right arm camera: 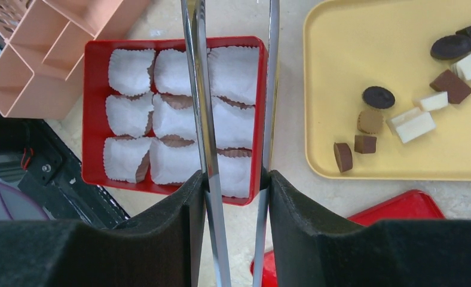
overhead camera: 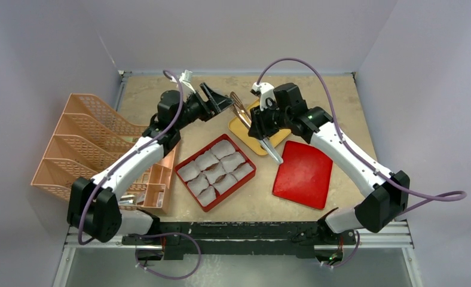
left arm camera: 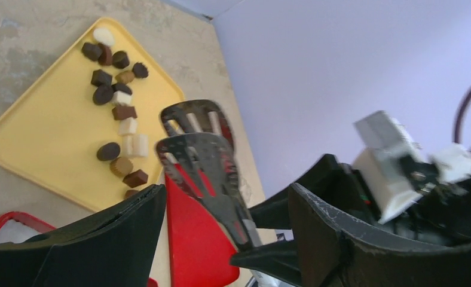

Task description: Pack the chocolate

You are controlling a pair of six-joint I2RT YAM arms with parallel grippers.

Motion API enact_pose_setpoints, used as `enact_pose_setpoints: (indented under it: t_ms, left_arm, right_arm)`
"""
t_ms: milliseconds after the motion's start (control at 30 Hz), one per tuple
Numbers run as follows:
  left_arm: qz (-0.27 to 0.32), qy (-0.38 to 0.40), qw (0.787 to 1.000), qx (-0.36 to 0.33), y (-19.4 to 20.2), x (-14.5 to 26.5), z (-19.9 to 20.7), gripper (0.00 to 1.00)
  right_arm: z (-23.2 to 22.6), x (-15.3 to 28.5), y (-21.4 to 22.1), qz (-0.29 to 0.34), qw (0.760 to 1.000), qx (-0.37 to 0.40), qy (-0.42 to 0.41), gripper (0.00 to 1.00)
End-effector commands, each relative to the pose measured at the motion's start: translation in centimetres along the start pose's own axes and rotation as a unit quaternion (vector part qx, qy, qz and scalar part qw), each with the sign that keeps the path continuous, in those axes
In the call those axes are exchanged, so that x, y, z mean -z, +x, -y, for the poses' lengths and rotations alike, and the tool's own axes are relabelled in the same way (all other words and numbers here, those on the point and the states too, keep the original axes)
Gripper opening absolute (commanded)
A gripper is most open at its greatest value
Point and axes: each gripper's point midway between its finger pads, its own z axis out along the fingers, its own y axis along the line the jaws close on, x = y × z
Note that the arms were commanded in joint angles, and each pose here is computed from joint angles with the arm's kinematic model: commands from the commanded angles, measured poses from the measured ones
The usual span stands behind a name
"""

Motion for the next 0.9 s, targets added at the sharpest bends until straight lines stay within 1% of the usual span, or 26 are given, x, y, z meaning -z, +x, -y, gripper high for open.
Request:
enact_pose_setpoints:
  t_ms: [0, 100, 200, 267, 400, 533, 633, 667, 733, 800, 867]
  left_arm:
    - [-0.011, -0.006, 1.0, -0.007, 0.3, -1.3, -1.2, 0.73]
    - [-0.033, -0.078, 0.996, -0.015, 1.5, -1.9, -5.2, 0.7]
    - [-0.051, -0.107, 0.993, -0.022, 2.5, -1.7, -7.0, 0.67]
    - [-0.049, -0.117, 0.992, -0.029, 2.4, -1.3, -7.2, 0.66]
    - [-0.039, -0.145, 0.988, -0.046, 1.8, 0.0, -7.5, 0.65]
    - [-0.026, -0.141, 0.987, -0.077, 0.9, 1.7, -6.1, 0.65]
    - [-0.016, -0.146, 0.982, -0.121, -0.1, 3.8, -4.8, 0.69]
    - [-0.014, -0.151, 0.979, -0.138, -0.3, 4.6, -4.7, 0.73]
    - [-0.01, -0.164, 0.971, -0.173, -0.7, 6.5, -4.4, 0.77]
    - [-0.004, -0.178, 0.964, -0.196, -0.8, 8.4, -4.5, 0.79]
    - [0.006, -0.187, 0.96, -0.207, -0.6, 10.1, -4.9, 0.8]
  right_arm:
    - [-1.7, 2.1, -3.5, 0.064, 0.997, 0.033, -0.024, 0.42]
    - [-2.0, 3.0, -3.9, 0.078, 0.996, 0.033, -0.026, 0.42]
    - [-1.6, 3.3, -4.0, 0.091, 0.995, 0.03, -0.011, 0.41]
    - [-1.2, 3.2, -3.7, 0.087, 0.996, 0.027, -0.001, 0.41]
    - [-1.4, 2.4, -2.5, 0.058, 0.998, 0.022, -0.013, 0.4]
    - [0.0, 2.3, -1.9, 0.045, 0.999, 0.011, 0.026, 0.4]
    - [1.3, 2.7, -1.3, 0.026, 0.997, 0.006, 0.066, 0.41]
    - [1.9, 2.9, -1.0, 0.018, 0.996, 0.003, 0.082, 0.42]
    - [2.8, 3.2, 0.1, -0.005, 0.994, -0.002, 0.109, 0.42]
    - [3.4, 3.4, 1.2, -0.028, 0.992, -0.009, 0.127, 0.43]
    - [4.6, 3.7, 2.0, -0.044, 0.986, -0.009, 0.162, 0.44]
